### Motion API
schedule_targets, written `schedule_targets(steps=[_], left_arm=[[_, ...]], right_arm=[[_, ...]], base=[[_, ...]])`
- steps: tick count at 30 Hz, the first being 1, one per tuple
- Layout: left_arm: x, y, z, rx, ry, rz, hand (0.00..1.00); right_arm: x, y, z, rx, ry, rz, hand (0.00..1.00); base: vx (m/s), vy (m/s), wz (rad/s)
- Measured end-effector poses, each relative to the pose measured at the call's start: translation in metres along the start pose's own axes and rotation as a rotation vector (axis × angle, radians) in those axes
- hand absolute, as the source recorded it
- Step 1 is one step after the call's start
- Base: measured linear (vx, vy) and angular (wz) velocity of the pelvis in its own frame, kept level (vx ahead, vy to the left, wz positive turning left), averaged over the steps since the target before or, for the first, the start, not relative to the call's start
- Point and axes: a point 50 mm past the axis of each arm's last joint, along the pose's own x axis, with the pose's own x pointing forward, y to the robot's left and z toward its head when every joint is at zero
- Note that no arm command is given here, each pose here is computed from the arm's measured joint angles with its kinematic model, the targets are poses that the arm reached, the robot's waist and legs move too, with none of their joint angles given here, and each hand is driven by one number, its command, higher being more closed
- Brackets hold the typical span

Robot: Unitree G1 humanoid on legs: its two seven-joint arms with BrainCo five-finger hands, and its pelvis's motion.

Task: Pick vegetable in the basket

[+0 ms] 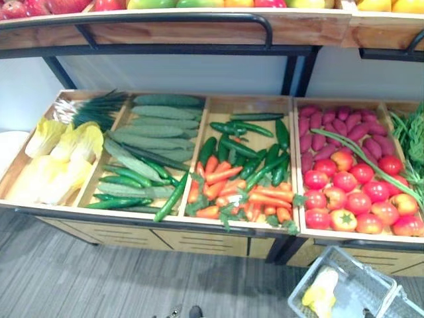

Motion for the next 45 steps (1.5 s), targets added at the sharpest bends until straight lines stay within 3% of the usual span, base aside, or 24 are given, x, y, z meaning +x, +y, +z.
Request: schedule_targets(steps=[7, 13, 15, 20, 24, 29, 38, 42, 45], left_arm=[[0.000, 0.010, 0.017, 0.091, -0.091, 0.053, 0.00], [-0.013, 0.028, 0.091, 0.375, -0.496, 0.236, 0.00], [-0.029, 0.035, 0.137, 0.457, -0.723, 0.351, 0.00], [-0.074, 0.016, 0.198, 0.606, -1.138, 0.411, 0.00], [-0.118, -0.015, 0.226, 0.791, -1.506, 0.320, 0.00], [-0.150, -0.041, 0.232, 0.930, -1.753, 0.142, 0.00], [-0.158, -0.073, 0.232, 1.222, -1.837, -0.156, 0.00], [-0.144, -0.082, 0.228, 1.356, -1.736, -0.277, 0.00], [-0.135, -0.089, 0.224, 1.379, -1.659, -0.367, 0.00]], right_arm=[[-0.002, -0.006, -0.011, 0.100, 0.045, -0.027, 1.00], [-0.002, -0.012, -0.015, 0.148, 0.053, -0.057, 1.00], [-0.004, -0.013, -0.018, 0.139, 0.048, -0.058, 1.00], [-0.003, -0.010, -0.014, 0.077, 0.016, -0.031, 1.00], [-0.003, -0.006, -0.007, 0.031, -0.018, -0.001, 1.00], [-0.001, -0.008, -0.002, -0.002, -0.036, 0.006, 1.00], [0.003, -0.011, 0.013, -0.113, -0.086, 0.044, 1.00], [0.002, -0.006, 0.018, -0.152, -0.113, 0.068, 1.00], [0.002, -0.002, 0.022, -0.175, -0.139, 0.086, 1.00]], base=[[0.05, 0.062, -0.10], [0.08, 0.021, -0.14], [0.07, 0.026, -0.07], [0.03, 0.032, -0.14], [0.01, 0.028, -0.19], [0.00, 0.010, -0.14], [-0.02, 0.007, -0.15], [-0.02, 0.003, -0.07], [-0.01, 0.004, -0.15]])
